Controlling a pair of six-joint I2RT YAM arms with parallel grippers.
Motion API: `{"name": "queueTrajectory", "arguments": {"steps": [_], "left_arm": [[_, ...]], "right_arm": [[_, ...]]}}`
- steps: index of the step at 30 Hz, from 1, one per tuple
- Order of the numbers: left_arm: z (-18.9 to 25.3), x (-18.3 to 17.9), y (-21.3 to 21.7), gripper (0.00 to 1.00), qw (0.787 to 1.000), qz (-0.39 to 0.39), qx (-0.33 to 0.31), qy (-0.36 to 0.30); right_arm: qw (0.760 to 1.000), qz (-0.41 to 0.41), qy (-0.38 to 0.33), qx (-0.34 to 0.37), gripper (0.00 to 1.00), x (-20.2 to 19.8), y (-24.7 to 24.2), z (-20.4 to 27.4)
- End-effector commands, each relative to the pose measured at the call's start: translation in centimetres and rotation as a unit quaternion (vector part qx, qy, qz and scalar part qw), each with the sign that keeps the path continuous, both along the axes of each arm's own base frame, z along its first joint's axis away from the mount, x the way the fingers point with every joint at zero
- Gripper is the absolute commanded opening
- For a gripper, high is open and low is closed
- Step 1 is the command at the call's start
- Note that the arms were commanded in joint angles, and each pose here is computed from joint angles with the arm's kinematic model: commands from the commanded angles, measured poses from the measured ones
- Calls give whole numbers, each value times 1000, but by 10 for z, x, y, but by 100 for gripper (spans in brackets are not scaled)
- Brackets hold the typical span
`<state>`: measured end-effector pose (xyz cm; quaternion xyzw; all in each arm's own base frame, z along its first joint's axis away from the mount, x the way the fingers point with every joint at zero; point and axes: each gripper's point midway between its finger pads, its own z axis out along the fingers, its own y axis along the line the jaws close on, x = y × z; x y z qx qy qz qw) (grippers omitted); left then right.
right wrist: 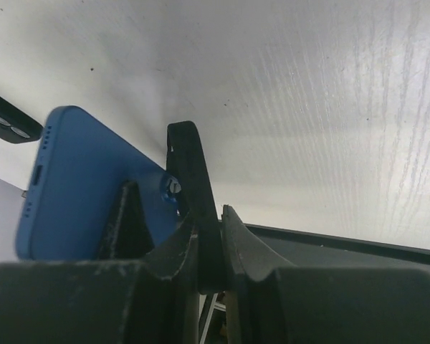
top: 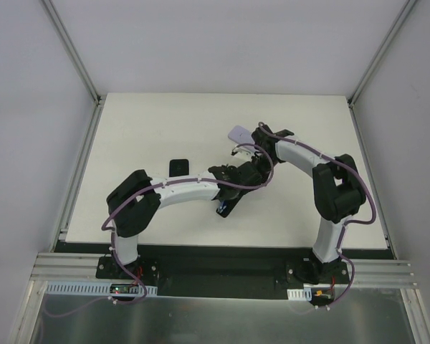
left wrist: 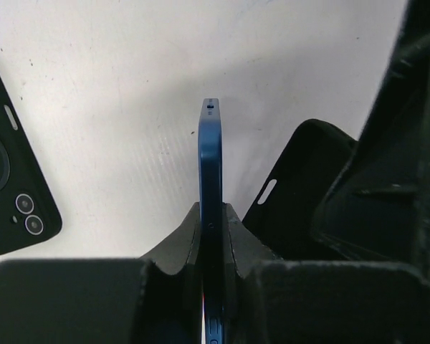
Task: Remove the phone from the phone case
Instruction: Remove the phone case from the phone, then place the phone case at the center of the board.
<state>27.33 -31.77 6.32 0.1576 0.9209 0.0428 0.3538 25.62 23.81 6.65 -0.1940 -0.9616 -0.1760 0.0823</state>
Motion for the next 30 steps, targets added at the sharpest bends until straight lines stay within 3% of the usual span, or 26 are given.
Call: {"name": "queueTrajectory", "arguments": {"steps": [1,5,11,15,19,22,24,30], "left_arm": [[27,-5,29,0,1000,13,-7,23],[53,2,37,0,998,26,-58,26],[89,22,64,0,989,53,-132,32],[103,40,106,0,987,92,-134,14],[105,50,157,0,979,147,-141,11],[101,52,206,0,973,207,-99,9],[93,48,243,0,966,256,-32,10],[67,33,291,0,935,345,72,31]], "right_arm": [[999,13,-10,-40,2,-6,-21,7],[995,46,-69,-49,1,3,-36,22],[972,78,-200,-99,1,21,-72,60],[968,52,-224,-105,1,28,-102,62],[965,-12,-256,-50,1,37,-127,70],[955,-84,-283,-33,2,45,-157,72],[943,-119,-308,-31,1,54,-169,74],[915,-202,-348,-31,1,61,-200,55]]}}
